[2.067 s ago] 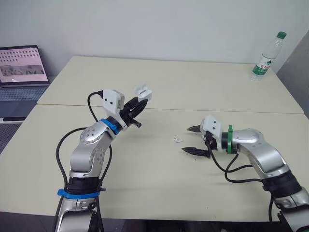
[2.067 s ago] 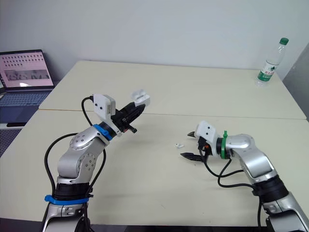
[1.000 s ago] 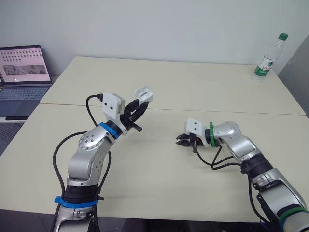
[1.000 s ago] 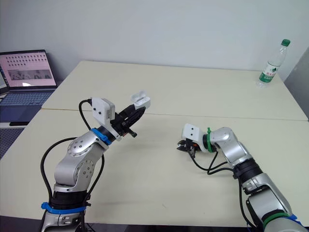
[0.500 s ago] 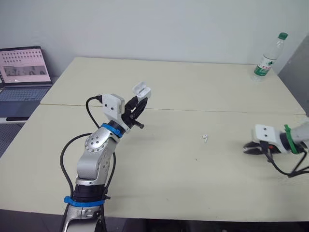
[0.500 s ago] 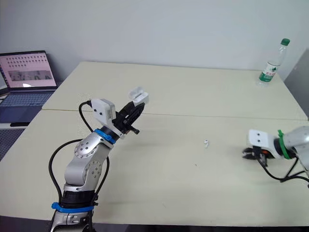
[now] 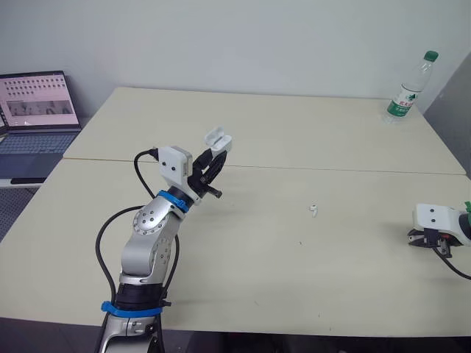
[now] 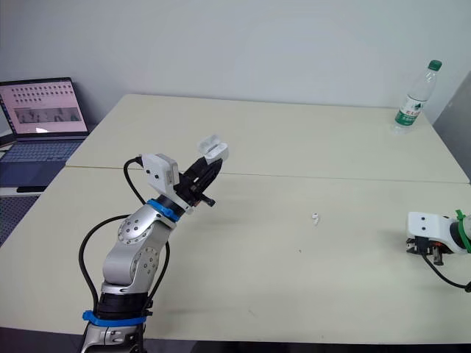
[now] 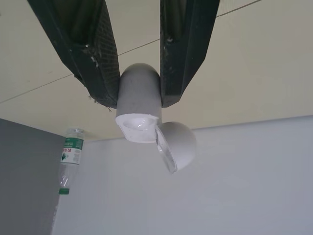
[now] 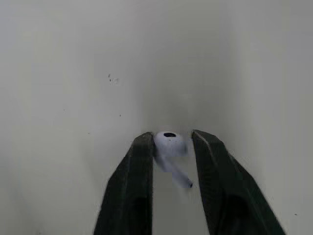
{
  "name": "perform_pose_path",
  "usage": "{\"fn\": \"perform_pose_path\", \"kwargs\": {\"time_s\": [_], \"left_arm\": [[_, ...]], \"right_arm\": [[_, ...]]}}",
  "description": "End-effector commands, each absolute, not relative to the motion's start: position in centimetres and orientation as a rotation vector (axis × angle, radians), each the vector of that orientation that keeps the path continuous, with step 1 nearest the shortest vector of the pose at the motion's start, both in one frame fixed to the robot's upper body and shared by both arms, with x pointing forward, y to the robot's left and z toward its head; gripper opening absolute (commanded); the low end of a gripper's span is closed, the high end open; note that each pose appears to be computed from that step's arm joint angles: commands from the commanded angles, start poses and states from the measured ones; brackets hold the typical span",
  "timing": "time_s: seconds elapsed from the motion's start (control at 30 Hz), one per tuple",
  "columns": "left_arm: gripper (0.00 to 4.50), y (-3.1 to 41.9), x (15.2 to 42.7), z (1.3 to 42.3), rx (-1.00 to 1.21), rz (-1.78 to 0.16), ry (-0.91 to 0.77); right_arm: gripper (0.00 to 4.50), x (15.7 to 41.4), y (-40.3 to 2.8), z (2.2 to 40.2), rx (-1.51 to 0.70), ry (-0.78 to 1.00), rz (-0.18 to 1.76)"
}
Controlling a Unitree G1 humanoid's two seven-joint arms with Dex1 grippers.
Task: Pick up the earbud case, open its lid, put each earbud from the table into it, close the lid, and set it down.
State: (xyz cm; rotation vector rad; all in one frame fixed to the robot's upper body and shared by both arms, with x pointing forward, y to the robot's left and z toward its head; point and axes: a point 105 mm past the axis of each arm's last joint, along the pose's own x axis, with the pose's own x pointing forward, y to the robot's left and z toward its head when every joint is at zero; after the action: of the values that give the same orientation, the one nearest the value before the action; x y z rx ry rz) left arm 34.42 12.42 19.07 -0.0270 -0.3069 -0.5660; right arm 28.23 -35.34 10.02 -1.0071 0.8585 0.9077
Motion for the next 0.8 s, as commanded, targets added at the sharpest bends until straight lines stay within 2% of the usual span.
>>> {"fn": "perform_pose_path", "kwargs": {"time_s": [0.03, 0.47, 0.8], "left_arm": [[0.78, 12.19, 33.66, 20.6, -0.01, -0.58, -0.362], [0.78, 12.11, 33.55, 20.65, -0.002, -0.579, -0.362], [0.78, 12.22, 33.46, 20.54, -0.004, -0.571, -0.36]], "right_arm": [[2.28, 27.31, -36.54, 9.37, -0.999, 0.931, 0.89], [2.28, 27.3, -36.89, 9.77, -1.114, 0.952, 0.94], [2.28, 27.93, -36.32, 9.59, -1.1, 0.945, 0.948]]}}
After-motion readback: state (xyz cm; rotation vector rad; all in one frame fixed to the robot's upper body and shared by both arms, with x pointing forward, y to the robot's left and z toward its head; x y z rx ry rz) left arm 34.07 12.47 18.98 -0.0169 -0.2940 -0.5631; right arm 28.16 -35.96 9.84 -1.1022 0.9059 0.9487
